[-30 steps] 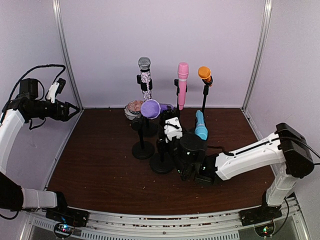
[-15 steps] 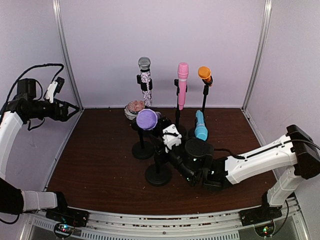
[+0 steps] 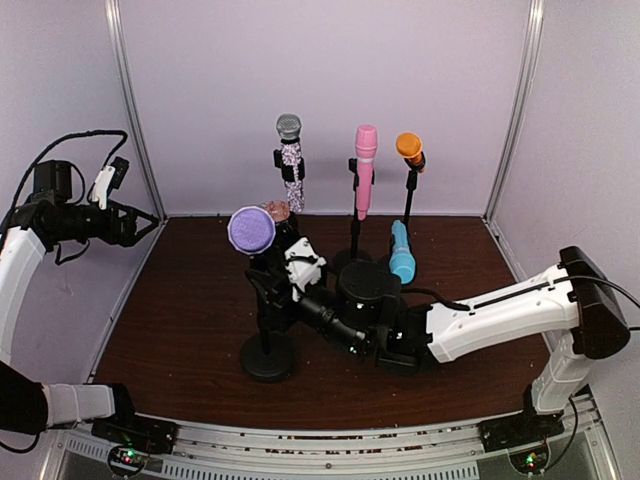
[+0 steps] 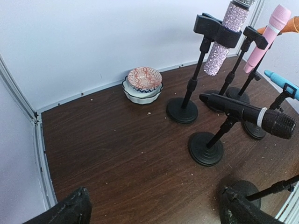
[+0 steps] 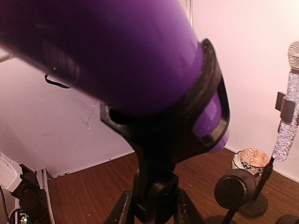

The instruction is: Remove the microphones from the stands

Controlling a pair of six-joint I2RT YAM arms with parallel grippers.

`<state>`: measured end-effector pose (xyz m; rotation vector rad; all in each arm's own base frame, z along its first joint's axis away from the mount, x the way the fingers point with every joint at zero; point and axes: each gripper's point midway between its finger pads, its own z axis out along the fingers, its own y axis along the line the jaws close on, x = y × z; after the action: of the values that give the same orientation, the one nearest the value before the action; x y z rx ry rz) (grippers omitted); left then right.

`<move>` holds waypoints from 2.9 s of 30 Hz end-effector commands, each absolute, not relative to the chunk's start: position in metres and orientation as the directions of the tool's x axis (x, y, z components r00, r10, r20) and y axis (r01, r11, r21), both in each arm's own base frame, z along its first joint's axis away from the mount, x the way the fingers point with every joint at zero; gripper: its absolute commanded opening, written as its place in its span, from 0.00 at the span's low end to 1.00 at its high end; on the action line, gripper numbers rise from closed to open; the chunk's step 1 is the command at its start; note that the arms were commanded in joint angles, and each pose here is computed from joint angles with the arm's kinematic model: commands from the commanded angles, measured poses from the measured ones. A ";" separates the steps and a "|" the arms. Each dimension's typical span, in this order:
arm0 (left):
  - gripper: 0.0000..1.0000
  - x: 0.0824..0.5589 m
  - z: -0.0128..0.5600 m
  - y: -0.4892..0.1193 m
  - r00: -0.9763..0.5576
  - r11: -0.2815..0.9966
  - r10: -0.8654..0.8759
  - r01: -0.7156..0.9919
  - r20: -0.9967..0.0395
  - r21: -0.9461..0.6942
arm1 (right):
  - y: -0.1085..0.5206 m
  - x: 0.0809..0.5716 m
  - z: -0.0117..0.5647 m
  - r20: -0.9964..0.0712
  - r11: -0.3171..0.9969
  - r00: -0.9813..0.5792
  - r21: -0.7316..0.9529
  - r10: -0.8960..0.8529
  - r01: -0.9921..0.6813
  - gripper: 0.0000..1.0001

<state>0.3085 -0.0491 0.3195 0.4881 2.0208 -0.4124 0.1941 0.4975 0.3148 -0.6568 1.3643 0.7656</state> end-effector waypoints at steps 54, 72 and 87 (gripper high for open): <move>0.89 0.197 0.282 -0.176 -0.231 0.451 0.157 0.882 -0.960 -0.138 | 0.543 0.152 0.385 -0.929 0.642 0.355 -0.210 0.103 -0.738 0.96; 0.68 0.178 0.275 -0.211 -0.257 0.270 0.121 0.938 -0.959 -0.217 | 0.547 0.146 0.385 -0.922 0.613 0.382 -0.268 0.060 -0.744 0.90; 0.77 0.180 0.269 -0.208 -0.259 0.317 0.093 0.923 -0.961 -0.218 | 0.592 0.133 0.391 -0.799 0.643 0.571 -0.540 -0.189 -0.543 0.72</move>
<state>0.1785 -0.2081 0.2628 0.9472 1.6608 -1.1020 0.1339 0.5887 0.3848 -0.8558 1.0019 0.3823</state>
